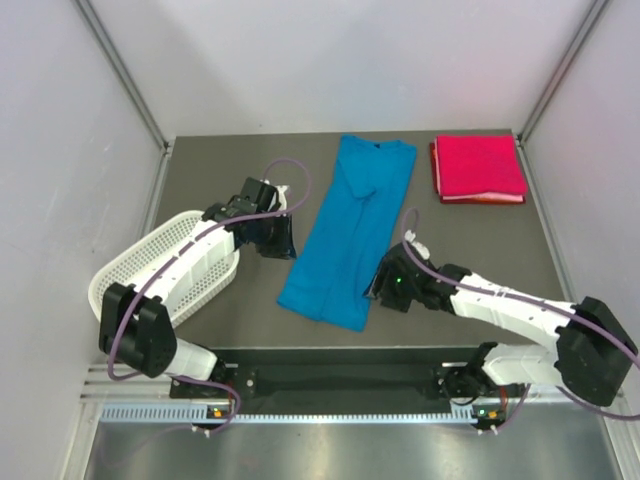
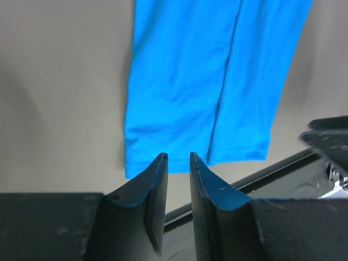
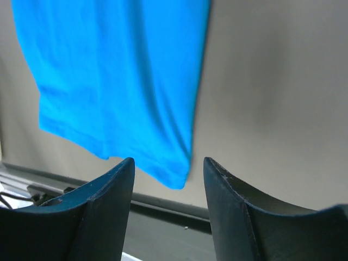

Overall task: Fold and stack the t-shirts
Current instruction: Fold the tshirt

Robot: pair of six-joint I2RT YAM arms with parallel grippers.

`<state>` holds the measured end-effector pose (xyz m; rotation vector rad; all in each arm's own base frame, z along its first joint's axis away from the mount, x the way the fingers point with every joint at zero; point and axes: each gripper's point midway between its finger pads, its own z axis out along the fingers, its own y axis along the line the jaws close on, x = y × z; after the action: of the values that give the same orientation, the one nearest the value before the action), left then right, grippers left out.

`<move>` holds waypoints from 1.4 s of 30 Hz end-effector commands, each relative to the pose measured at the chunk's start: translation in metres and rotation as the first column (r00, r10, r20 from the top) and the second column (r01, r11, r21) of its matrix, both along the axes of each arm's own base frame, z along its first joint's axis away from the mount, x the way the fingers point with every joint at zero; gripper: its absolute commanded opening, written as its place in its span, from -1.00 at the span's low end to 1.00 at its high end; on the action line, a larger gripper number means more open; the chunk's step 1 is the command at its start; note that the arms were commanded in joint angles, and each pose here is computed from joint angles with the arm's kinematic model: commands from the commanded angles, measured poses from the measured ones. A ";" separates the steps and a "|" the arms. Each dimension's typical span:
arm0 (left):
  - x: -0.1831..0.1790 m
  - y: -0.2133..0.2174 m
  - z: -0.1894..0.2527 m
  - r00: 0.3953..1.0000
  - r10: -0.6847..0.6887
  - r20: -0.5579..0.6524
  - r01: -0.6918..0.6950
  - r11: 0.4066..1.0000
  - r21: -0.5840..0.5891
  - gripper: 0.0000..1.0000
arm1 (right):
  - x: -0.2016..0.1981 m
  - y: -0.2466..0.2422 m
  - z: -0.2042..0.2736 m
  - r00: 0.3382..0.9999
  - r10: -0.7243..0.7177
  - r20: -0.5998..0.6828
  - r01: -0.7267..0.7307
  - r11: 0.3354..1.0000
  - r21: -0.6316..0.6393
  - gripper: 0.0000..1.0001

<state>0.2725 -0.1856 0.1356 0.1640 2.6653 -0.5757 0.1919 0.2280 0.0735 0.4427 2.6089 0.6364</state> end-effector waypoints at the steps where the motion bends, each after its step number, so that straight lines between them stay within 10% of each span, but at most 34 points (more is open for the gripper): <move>1: 0.003 -0.004 0.003 0.999 -0.036 0.023 0.036 0.999 -0.026 -0.43 | -0.007 0.035 0.005 1.000 -0.029 0.006 0.028 0.993 0.115 0.08; 33: -0.006 0.003 -0.009 0.999 -0.034 0.018 0.035 0.999 -0.009 -0.45 | -0.058 0.038 -0.045 0.995 -0.089 -0.044 0.087 0.995 -0.052 -0.17; 42: -0.011 -0.002 -0.007 0.998 -0.056 0.011 0.056 0.998 -0.035 -0.40 | -0.060 0.034 -0.045 0.997 -0.068 -0.042 0.065 0.996 -0.061 -0.95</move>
<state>0.2585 -0.1819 0.1159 0.2034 2.7149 -0.5764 0.1312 0.2584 0.0189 0.5622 2.6664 0.4896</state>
